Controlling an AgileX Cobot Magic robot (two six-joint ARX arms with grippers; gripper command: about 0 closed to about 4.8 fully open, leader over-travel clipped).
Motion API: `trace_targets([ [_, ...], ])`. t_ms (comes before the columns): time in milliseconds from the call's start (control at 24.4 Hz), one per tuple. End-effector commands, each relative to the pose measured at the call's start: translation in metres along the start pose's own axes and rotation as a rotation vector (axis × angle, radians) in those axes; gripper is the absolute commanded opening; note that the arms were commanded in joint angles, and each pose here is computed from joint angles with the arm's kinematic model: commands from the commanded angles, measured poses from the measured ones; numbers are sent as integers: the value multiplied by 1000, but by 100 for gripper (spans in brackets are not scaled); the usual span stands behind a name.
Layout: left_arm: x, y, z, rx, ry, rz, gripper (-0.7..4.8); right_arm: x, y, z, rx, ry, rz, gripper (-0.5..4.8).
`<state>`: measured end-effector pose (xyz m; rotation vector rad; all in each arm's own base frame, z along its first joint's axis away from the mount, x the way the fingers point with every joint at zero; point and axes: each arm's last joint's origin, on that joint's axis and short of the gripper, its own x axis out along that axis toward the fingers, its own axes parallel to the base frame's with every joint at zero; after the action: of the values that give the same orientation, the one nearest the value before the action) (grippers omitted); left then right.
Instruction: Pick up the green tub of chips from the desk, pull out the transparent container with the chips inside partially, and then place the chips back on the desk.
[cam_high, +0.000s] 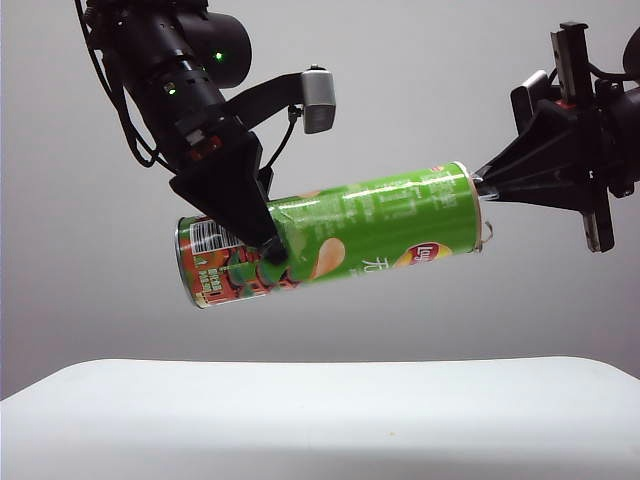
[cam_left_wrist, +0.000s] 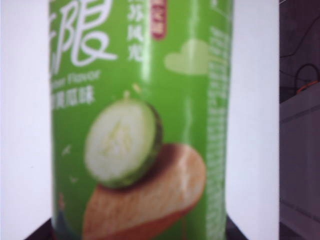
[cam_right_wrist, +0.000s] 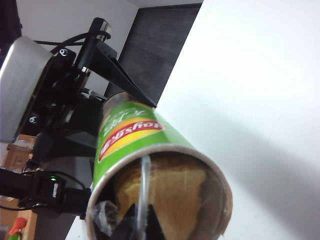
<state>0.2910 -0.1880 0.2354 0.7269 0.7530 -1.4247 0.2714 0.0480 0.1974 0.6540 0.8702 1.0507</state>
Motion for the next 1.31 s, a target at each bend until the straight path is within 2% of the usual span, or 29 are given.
trace_targets([
  [41, -2, -4, 3, 14, -44, -45, 333, -1, 1, 4, -40, -19, -10, -7],
  [205, -2, -3, 3, 14, -23, -29, 316, -3, 0, 4, -38, -25, -15, -7],
  [286, -2, -3, 1, 12, 14, -5, 231, -5, -1, 5, -36, -33, -21, -7],
  [368, -2, -3, 1, 11, 33, 6, 210, -8, -2, 5, -33, -42, -23, -7],
  [696, -2, -5, -1, -2, 50, -12, 214, -32, -12, 8, -2, -104, -36, -7],
  [859, -2, -5, -1, -1, 51, -8, 276, -36, -13, 8, 1, -112, -32, -7],
  [1105, -2, -3, 0, 4, 42, 4, 282, -35, -12, 8, 3, -101, -6, -3],
  [1228, -2, -3, 0, 10, 40, 7, 282, -34, -11, 6, 13, -85, 32, 95],
  [1310, -2, -2, 1, 18, 31, 18, 282, -34, -11, 5, 33, -73, 49, 108],
])
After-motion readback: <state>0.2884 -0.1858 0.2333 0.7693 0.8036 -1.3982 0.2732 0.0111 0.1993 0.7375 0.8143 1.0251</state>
